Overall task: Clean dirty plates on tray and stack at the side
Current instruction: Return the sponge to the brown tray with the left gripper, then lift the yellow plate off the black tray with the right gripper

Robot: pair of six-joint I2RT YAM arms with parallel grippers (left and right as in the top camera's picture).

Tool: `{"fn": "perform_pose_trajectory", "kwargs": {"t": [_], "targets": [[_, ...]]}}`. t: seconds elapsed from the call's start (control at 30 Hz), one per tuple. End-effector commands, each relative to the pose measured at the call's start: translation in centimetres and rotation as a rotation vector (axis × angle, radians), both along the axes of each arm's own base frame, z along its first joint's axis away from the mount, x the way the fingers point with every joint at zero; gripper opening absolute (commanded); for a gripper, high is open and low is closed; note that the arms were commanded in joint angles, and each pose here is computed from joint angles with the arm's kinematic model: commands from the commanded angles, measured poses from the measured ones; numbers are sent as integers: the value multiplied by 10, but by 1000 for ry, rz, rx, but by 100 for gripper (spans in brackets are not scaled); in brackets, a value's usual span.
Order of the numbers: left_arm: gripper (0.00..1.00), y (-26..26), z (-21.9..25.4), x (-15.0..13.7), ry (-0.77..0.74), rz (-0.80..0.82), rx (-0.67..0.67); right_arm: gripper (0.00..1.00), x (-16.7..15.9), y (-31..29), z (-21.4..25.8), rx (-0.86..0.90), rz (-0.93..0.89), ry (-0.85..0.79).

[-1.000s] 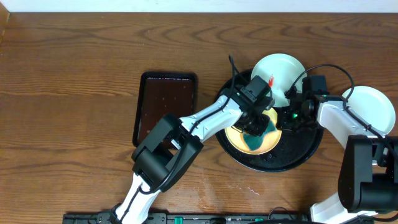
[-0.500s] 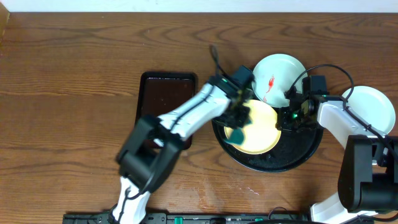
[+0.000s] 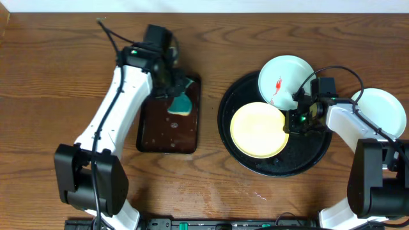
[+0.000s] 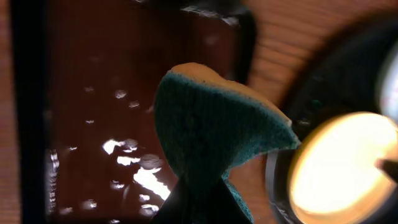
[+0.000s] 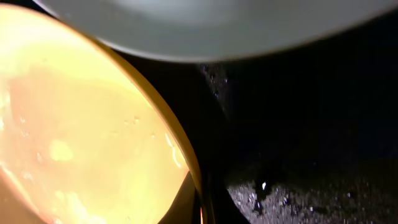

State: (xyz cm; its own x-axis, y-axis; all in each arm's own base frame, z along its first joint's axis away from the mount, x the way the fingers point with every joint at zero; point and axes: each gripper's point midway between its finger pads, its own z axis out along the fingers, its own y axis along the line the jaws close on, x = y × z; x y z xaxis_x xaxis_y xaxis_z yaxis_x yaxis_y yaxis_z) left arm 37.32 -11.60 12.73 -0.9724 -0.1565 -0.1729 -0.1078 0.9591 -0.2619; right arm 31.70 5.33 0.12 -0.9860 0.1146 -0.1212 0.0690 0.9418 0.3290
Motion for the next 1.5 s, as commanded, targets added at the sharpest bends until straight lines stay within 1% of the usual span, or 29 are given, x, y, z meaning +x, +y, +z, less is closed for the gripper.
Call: {"fn": "perform_pose_trajectory", "kwargs": {"t": [0.0,0.07,0.1,0.17,0.23,0.3,0.33,0.43,0.57,0.6,0.77,0.8,0.87,0.9,0.93,0.97,1.1,1.2,1.4,1.47], "targets": [[8,17,-36,-11,55,11,63,1,8,-1,0,8,-4,-30],[8,19,-50,-16,66,12,66,1,8,3,6,34,0,-40],[11,19,-55,-19,76,12,68,1,8,3,11,32,1,-51],[22,20,-59,-23,88,11,72,1,10,1,25,5,4,-89],[34,20,-58,-22,84,12,72,1,11,-3,47,-67,11,-156],[44,20,-55,-20,74,12,68,1,12,-10,74,-191,14,-243],[47,19,-52,-19,67,13,66,1,11,-13,86,-246,17,-281],[49,19,-40,-18,42,13,59,1,9,-17,116,-388,-6,-381],[51,16,-13,-19,-21,9,27,1,2,-13,149,-539,17,-496],[53,14,-5,-20,-40,7,15,1,1,-11,155,-573,24,-521],[56,15,37,-24,-155,7,-14,1,-7,-4,182,-777,55,-629],[59,15,45,-26,-177,7,-18,1,-9,-2,187,-824,61,-653],[60,15,56,-27,-207,7,-25,1,-12,1,197,-900,72,-691],[71,15,59,-28,-217,8,-27,1,-14,3,202,-935,77,-712],[74,15,62,-29,-227,8,-29,1,-16,6,206,-964,83,-732],[84,16,64,-29,-233,8,-30,1,-17,9,209,-980,90,-748],[84,16,63,-29,-226,22,-34,1,-24,31,215,-998,166,-801],[84,16,63,-29,-225,22,-34,1,-28,41,220,-1013,190,-836],[84,16,63,-29,-225,22,-34,1,-37,48,247,-1162,197,-942],[84,16,63,-29,-225,22,-34,1,-39,54,251,-1178,219,-964]]}}
